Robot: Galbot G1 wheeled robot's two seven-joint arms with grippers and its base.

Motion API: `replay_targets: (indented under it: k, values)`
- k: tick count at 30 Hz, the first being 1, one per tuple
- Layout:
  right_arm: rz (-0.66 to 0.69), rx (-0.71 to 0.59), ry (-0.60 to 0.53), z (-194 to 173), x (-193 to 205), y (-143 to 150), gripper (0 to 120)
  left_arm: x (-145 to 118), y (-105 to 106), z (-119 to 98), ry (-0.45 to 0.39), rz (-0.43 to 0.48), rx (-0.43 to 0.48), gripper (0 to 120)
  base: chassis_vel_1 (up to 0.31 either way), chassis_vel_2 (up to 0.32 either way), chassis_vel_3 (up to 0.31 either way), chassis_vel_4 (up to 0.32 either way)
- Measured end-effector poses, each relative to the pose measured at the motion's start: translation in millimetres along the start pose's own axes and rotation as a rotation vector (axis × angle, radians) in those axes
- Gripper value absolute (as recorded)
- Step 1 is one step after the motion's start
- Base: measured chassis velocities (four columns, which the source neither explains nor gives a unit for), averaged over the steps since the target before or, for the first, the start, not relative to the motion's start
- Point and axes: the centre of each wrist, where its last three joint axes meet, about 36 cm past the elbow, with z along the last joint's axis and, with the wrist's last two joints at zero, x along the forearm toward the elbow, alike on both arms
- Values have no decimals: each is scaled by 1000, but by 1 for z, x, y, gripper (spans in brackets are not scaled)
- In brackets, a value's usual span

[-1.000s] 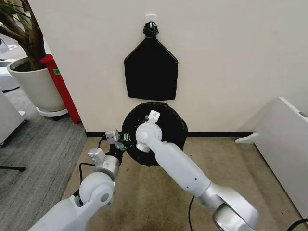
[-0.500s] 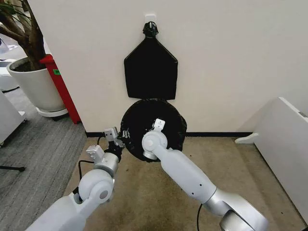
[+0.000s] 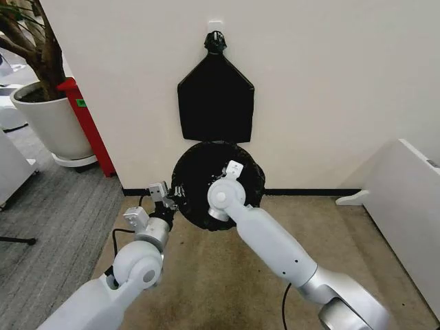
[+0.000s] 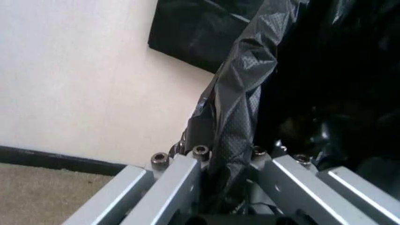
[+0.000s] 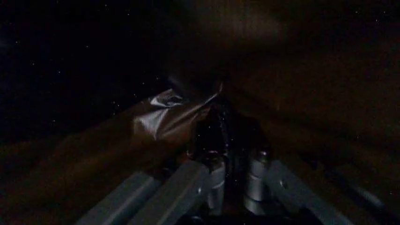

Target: Place the garbage bag over the trash bin.

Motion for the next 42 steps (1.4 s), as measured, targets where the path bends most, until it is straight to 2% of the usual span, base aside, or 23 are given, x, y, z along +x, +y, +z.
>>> replay_targets:
  k: [7, 13, 21, 24, 26, 27, 28, 30, 32, 34, 36, 39, 42]
  values:
    - [-14, 7, -14, 1, 6, 2, 0, 1, 0, 1, 4, -1, 1, 0, 0, 0, 0, 0]
    - [-90, 15, -13, 6, 41, 7, 0, -7, 3, 5, 44, -48, 41, 0, 0, 0, 0, 0]
    - [-318, 65, -65, 11, 112, -3, 0, -22, 10, 6, 100, -121, 83, 0, 0, 0, 0, 0]
    - [-421, 71, -101, 1, 147, -34, 0, -31, 13, -3, 164, -162, 145, 0, 0, 0, 0, 0]
    - [-508, 63, -147, -10, 168, -68, 0, -37, 12, -10, 212, -199, 193, 0, 0, 0, 0, 0]
    - [-600, 80, -198, -15, 180, -97, 0, -41, 11, -16, 270, -231, 224, 0, 0, 0, 0, 0]
    - [-600, 80, -198, -15, 180, -97, 0, -41, 11, -16, 270, -231, 224, 0, 0, 0, 0, 0]
    - [-647, 137, -299, -17, 191, -130, 0, -46, 9, -22, 334, -272, 256, 0, 0, 0, 0, 0]
    - [-630, 187, -374, -17, 194, -153, 0, -51, 9, -25, 396, -306, 277, 0, 0, 0, 0, 0]
    - [-558, 229, -453, -20, 185, -177, 0, -58, 8, -28, 475, -351, 297, 0, 0, 0, 0, 0]
    - [-530, 239, -469, -21, 180, -185, 0, -60, 8, -29, 500, -365, 303, 0, 0, 0, 0, 0]
    - [-402, 314, -552, -22, 153, -228, 0, -71, 4, -36, 621, -437, 337, 0, 0, 0, 0, 0]
    - [-314, 398, -588, -10, 134, -283, 0, -78, 2, -46, 683, -465, 364, 0, 0, 0, 0, 0]
